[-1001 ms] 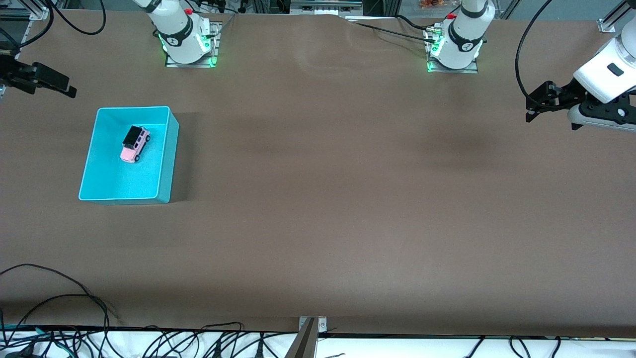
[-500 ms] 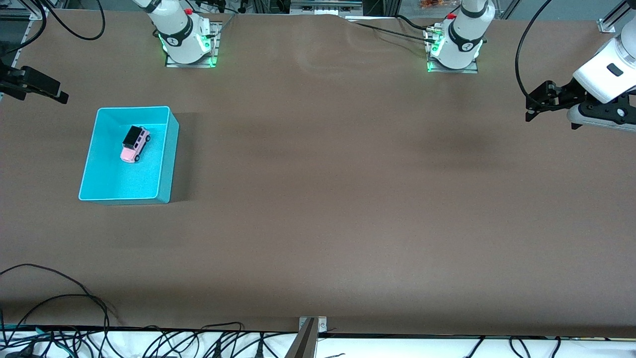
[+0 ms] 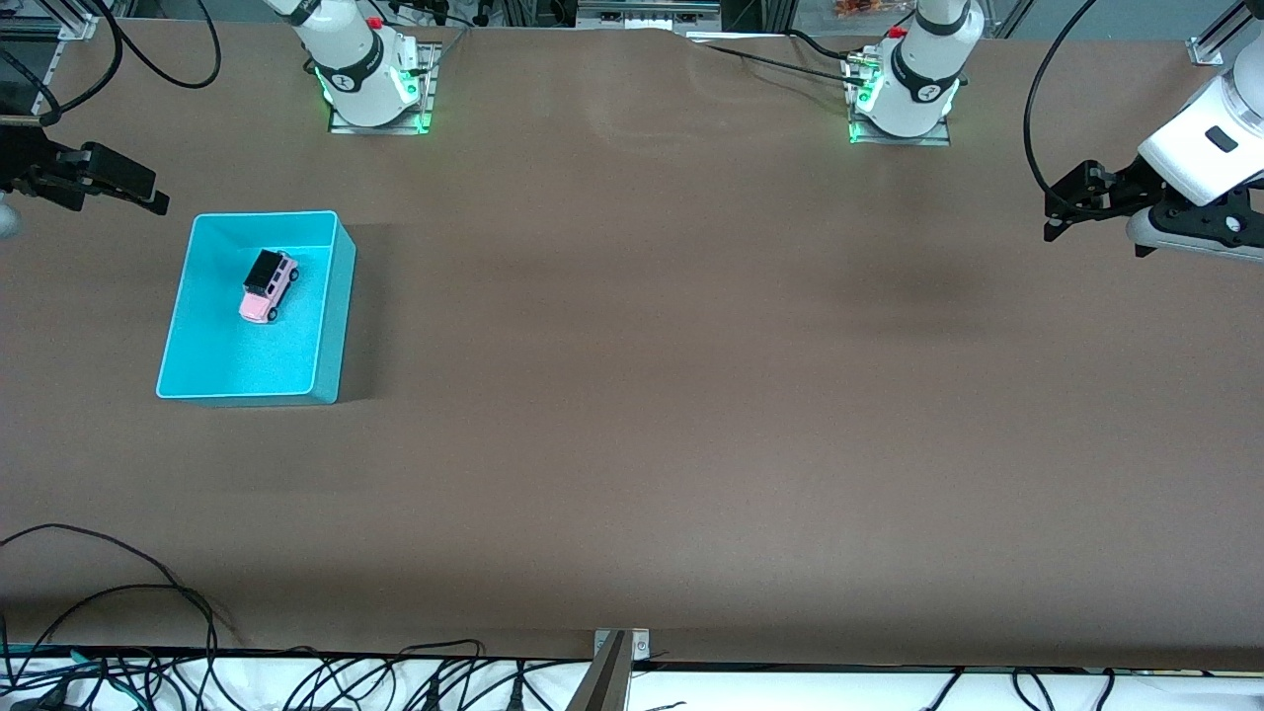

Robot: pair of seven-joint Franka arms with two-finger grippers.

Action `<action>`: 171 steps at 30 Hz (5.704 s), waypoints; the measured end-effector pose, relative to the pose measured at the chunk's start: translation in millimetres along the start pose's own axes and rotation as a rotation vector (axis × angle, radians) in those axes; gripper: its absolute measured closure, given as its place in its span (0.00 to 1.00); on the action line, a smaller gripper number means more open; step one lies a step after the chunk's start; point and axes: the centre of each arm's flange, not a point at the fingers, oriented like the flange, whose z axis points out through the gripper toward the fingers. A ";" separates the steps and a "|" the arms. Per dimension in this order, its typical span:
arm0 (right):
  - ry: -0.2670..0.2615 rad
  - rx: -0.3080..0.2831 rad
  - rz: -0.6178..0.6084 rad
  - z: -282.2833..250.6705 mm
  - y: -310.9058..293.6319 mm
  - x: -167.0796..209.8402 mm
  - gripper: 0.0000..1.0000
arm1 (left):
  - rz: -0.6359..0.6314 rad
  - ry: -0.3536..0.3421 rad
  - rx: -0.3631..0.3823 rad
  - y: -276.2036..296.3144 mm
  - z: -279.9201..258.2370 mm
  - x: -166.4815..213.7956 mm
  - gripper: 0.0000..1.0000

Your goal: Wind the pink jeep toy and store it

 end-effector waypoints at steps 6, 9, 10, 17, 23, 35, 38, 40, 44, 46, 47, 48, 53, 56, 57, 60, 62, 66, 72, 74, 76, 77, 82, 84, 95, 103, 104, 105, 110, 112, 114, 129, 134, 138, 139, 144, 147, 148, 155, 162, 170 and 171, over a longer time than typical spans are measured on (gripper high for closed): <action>0.003 0.000 0.000 -0.7 -0.1 0.1 0.00 | 0.000 -0.002 0.000 -0.3 0.9 0.4 0.00; 0.028 0.002 0.000 -3.3 -0.3 2.7 0.00 | -0.001 -0.003 -0.001 -0.7 1.5 0.6 0.00; 0.036 0.002 0.000 -4.0 -0.4 3.6 0.00 | -0.001 -0.003 -0.001 -0.9 1.7 0.7 0.00; 0.056 0.003 -0.002 -5.6 -1.5 5.9 0.00 | -0.003 -0.006 -0.001 -1.9 2.9 1.2 0.00; 0.062 0.004 -0.009 -7.0 -5.1 6.0 0.00 | -0.003 -0.007 -0.001 -2.0 3.3 1.3 0.00; 0.070 0.003 -0.040 -6.6 -9.6 7.7 0.00 | -0.003 -0.007 -0.001 -2.1 3.4 1.4 0.00; 0.068 0.003 -0.042 -5.7 -10.0 8.3 0.00 | -0.003 -0.007 -0.001 -2.1 3.4 1.4 0.00; 0.067 0.003 -0.040 -5.1 -9.3 8.8 0.00 | -0.003 -0.007 -0.001 -2.1 3.4 1.4 0.00; 0.066 0.003 -0.035 -4.7 -6.3 9.4 0.00 | -0.003 -0.007 -0.001 -2.1 3.4 1.4 0.00; 0.066 0.003 -0.030 -4.7 -3.8 9.7 0.00 | -0.003 -0.007 -0.001 -2.1 3.4 1.4 0.00; 0.066 0.003 -0.028 -4.7 -2.9 9.8 0.00 | -0.003 -0.007 -0.001 -2.1 3.4 1.4 0.00; 0.066 0.003 -0.026 -4.7 -1.6 9.9 0.00 | -0.003 -0.007 -0.001 -2.1 3.4 1.4 0.00; 0.066 0.003 -0.021 -4.5 1.2 10.4 0.00 | -0.003 -0.007 -0.001 -2.1 3.4 1.4 0.00; 0.066 0.003 -0.021 -4.3 1.1 10.5 0.00 | -0.003 -0.007 -0.001 -2.1 3.5 1.4 0.00; 0.066 0.003 -0.021 -4.3 1.1 10.5 0.00 | -0.003 -0.007 -0.001 -2.1 3.5 1.4 0.00; 0.065 0.003 -0.021 -4.2 1.1 10.5 0.00 | -0.003 -0.007 -0.001 -2.2 3.6 1.5 0.00; 0.065 0.003 -0.021 -4.2 1.2 10.6 0.00 | -0.003 -0.007 -0.001 -2.2 3.6 1.5 0.00; 0.065 0.003 -0.021 -4.2 1.2 10.6 0.00 | -0.003 -0.007 -0.001 -2.1 3.7 1.6 0.00; 0.065 0.003 -0.021 -4.2 1.2 10.6 0.00 | -0.003 -0.008 -0.001 -2.1 3.8 1.6 0.00; 0.065 0.003 -0.021 -4.2 1.2 10.6 0.00 | -0.003 -0.008 -0.001 -2.1 3.9 1.6 0.00; 0.065 0.003 -0.021 -4.2 1.1 10.6 0.00 | -0.003 -0.008 -0.001 -2.1 3.9 1.6 0.00; 0.065 0.003 -0.021 -4.2 1.1 10.6 0.00 | -0.003 -0.008 -0.001 -2.1 3.9 1.6 0.00; 0.065 0.003 -0.021 -4.2 1.1 10.6 0.00 | -0.003 -0.008 -0.001 -2.0 3.9 1.7 0.00; 0.065 0.003 -0.021 -4.2 1.1 10.6 0.00 | -0.003 -0.008 -0.001 -2.0 3.9 1.7 0.00; 0.065 0.003 -0.021 -4.2 1.1 10.6 0.00 | -0.003 -0.008 -0.002 -2.0 4.0 1.7 0.00; 0.065 0.003 -0.021 -4.2 1.1 10.6 0.00 | -0.003 -0.008 -0.002 -1.8 4.0 1.8 0.00; 0.065 0.003 -0.021 -4.1 1.1 10.6 0.00 | -0.003 -0.008 -0.002 -1.8 4.0 1.8 0.00; 0.065 0.003 -0.021 -4.1 1.1 10.6 0.00 | -0.003 -0.008 -0.002 -1.8 4.0 1.8 0.00; 0.065 0.003 -0.021 -4.1 1.1 10.6 0.00 | -0.003 -0.008 -0.002 -1.8 4.0 1.8 0.00; 0.065 0.003 -0.021 -4.1 1.1 10.6 0.00 | -0.003 -0.008 -0.002 -1.8 4.1 1.8 0.00; 0.065 0.003 -0.021 -4.1 1.1 10.6 0.00 | -0.003 -0.008 -0.002 -1.8 4.1 1.8 0.00; 0.065 0.003 -0.021 -4.0 1.2 10.7 0.00 | 0.000 -0.008 -0.001 -0.4 4.0 2.0 0.00; 0.065 0.003 -0.021 -4.0 1.2 10.7 0.00 | 0.000 -0.008 -0.001 -0.4 4.1 2.0 0.00; 0.065 0.003 -0.021 -4.0 1.2 10.7 0.00 | 0.000 -0.008 -0.001 -0.4 4.1 2.0 0.00; 0.065 0.003 -0.021 -4.0 1.1 10.7 0.00 | 0.000 -0.008 -0.001 -0.4 4.1 2.0 0.00; 0.065 0.003 -0.021 -4.0 1.2 10.7 0.00 | 0.000 -0.008 -0.001 -0.4 4.1 2.0 0.00; 0.065 0.003 -0.021 -4.0 1.2 10.7 0.00 | 0.000 -0.008 -0.001 -0.4 4.1 2.0 0.00; 0.065 0.003 -0.021 -4.0 1.2 10.7 0.00 | 0.000 -0.008 -0.001 -0.4 4.1 2.0 0.00; 0.065 0.003 -0.021 -4.0 1.2 10.7 0.00 | 0.000 -0.008 -0.001 -0.4 4.1 2.0 0.00; 0.065 0.003 -0.021 -3.9 1.2 10.8 0.00 | 0.000 -0.008 -0.001 -0.5 4.1 2.0 0.00; 0.064 0.003 -0.021 -3.8 1.2 10.8 0.00 | -0.001 -0.008 -0.002 -0.7 4.1 2.0 0.00; 0.064 0.003 -0.021 -3.8 1.2 10.8 0.00 | 0.000 -0.008 -0.002 -0.6 4.1 2.0 0.00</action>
